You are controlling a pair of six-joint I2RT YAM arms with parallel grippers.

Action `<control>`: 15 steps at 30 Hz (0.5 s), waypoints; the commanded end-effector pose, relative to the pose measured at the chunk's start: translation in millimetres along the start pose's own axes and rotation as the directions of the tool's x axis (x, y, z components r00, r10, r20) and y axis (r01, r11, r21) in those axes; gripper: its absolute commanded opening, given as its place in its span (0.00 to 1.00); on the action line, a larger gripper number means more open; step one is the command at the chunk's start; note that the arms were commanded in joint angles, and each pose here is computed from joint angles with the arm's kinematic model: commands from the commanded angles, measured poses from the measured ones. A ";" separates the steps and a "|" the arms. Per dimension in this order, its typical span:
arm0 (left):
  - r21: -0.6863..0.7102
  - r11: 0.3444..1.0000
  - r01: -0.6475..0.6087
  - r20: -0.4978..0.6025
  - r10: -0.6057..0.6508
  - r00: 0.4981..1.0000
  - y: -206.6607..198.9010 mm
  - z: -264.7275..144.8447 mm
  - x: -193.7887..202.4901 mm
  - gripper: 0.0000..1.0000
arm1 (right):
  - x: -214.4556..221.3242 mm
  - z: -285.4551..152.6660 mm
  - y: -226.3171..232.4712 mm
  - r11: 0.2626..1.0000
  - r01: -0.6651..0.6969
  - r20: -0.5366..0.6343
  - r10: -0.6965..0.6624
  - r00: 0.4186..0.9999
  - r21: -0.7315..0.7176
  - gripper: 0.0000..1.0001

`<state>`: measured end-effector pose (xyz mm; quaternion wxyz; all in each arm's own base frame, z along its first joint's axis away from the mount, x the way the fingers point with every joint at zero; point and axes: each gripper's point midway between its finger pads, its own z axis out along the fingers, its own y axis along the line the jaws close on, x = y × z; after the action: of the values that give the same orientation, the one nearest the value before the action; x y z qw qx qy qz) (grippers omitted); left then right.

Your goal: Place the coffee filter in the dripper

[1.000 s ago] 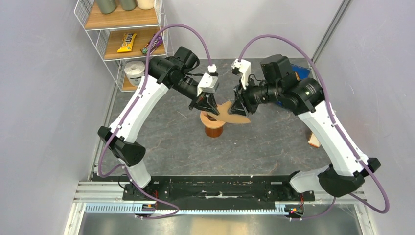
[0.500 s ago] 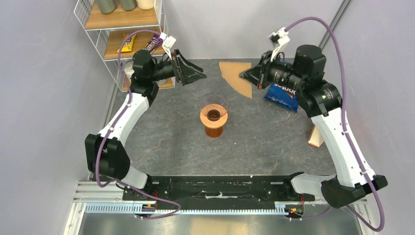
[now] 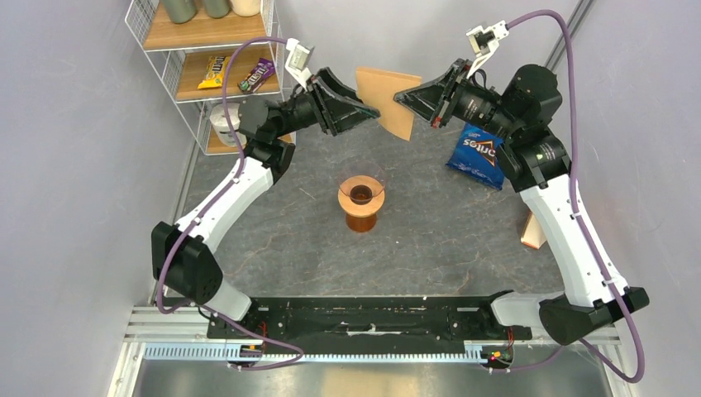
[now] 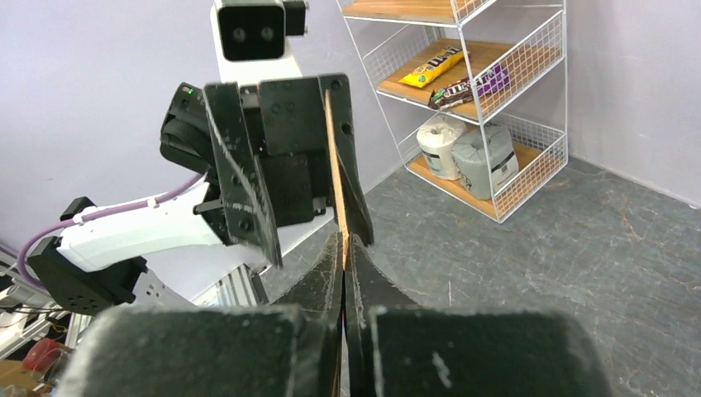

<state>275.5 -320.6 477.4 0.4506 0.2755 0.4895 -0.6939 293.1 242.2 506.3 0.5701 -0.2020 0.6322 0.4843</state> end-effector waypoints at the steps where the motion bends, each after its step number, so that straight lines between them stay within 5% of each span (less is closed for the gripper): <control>1: 0.007 0.999 -0.042 0.106 0.041 0.994 -12.4 9.0 -38.3 0.42 | -6.5 -5.8 1.7 0.999 0.051 0.043 -0.051 0.998 0.009 0.00; 3: -0.001 0.999 -0.048 0.105 0.047 0.993 -12.8 10.5 -40.7 0.07 | -3.5 -10.0 -13.4 0.992 0.091 0.060 -0.096 0.994 0.085 0.00; 4: -0.009 0.999 -0.041 0.098 0.042 0.994 -11.7 12.5 -39.8 0.02 | -2.7 -11.1 -14.7 0.990 0.107 0.065 -0.113 0.992 0.090 0.00; 15: -0.019 0.996 0.087 0.003 -0.087 0.996 2.3 21.6 -3.7 0.02 | -1.3 -6.7 -2.6 0.991 0.133 0.052 -0.134 0.990 0.027 0.00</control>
<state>282.4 -335.3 495.9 0.4426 0.2503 0.4937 -0.7055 297.3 238.7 480.2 0.5819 -0.2099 0.6418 0.4532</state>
